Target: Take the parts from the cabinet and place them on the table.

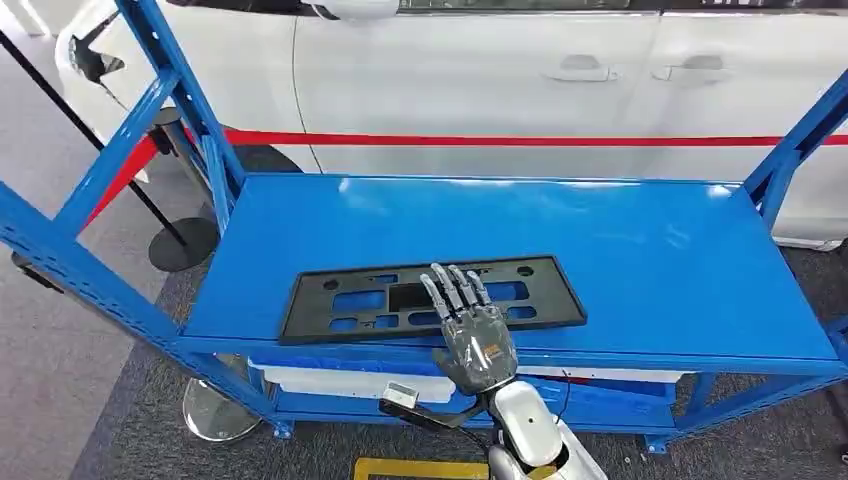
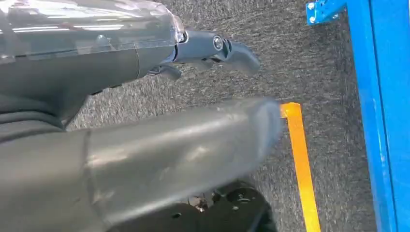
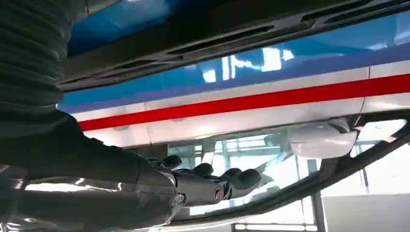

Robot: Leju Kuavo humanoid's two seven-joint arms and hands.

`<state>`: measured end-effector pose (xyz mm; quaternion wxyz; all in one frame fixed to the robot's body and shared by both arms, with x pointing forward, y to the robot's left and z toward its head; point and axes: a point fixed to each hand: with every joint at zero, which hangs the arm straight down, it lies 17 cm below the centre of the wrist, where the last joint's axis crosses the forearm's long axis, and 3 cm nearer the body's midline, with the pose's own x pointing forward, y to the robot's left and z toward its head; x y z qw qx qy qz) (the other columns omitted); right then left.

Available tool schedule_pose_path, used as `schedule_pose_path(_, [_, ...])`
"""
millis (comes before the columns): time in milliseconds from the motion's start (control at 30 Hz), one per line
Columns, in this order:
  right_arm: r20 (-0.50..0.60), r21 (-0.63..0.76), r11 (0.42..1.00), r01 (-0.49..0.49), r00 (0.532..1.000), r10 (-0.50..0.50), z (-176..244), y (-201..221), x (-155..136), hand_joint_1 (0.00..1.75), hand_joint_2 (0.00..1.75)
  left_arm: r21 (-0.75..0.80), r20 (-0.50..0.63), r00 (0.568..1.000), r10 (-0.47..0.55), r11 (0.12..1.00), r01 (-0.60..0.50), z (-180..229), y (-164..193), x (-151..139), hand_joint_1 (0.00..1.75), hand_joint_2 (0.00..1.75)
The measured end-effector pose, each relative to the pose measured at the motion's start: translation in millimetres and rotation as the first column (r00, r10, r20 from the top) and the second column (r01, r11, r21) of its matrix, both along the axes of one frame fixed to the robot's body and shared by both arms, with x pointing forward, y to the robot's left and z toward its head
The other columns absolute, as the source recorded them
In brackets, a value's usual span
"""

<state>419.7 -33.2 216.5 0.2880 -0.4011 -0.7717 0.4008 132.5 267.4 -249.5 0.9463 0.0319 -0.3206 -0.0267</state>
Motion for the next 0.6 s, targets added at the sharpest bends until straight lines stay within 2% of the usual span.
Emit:
schedule_pose_path(167, [-0.039,-0.026,1.000,0.011,0.999,-0.012,-14,-2,8,0.00,1.75,0.004,-0.014,1.000,0.000,1.000,0.000,-2,4,-3,0.00,0.00])
schedule_pose_path(500, [-0.083,-0.159,0.985,0.074,0.993,-0.088,-30,-10,51,0.00,1.75,0.017,-0.014,0.999,-0.030,0.999,0.030,-1,7,2,0.00,0.00])
schedule_pose_path(600, [-0.083,-0.159,0.985,0.074,0.993,-0.088,-30,-10,51,0.00,1.75,0.017,-0.014,0.999,-0.030,0.999,0.030,-1,7,2,0.00,0.00])
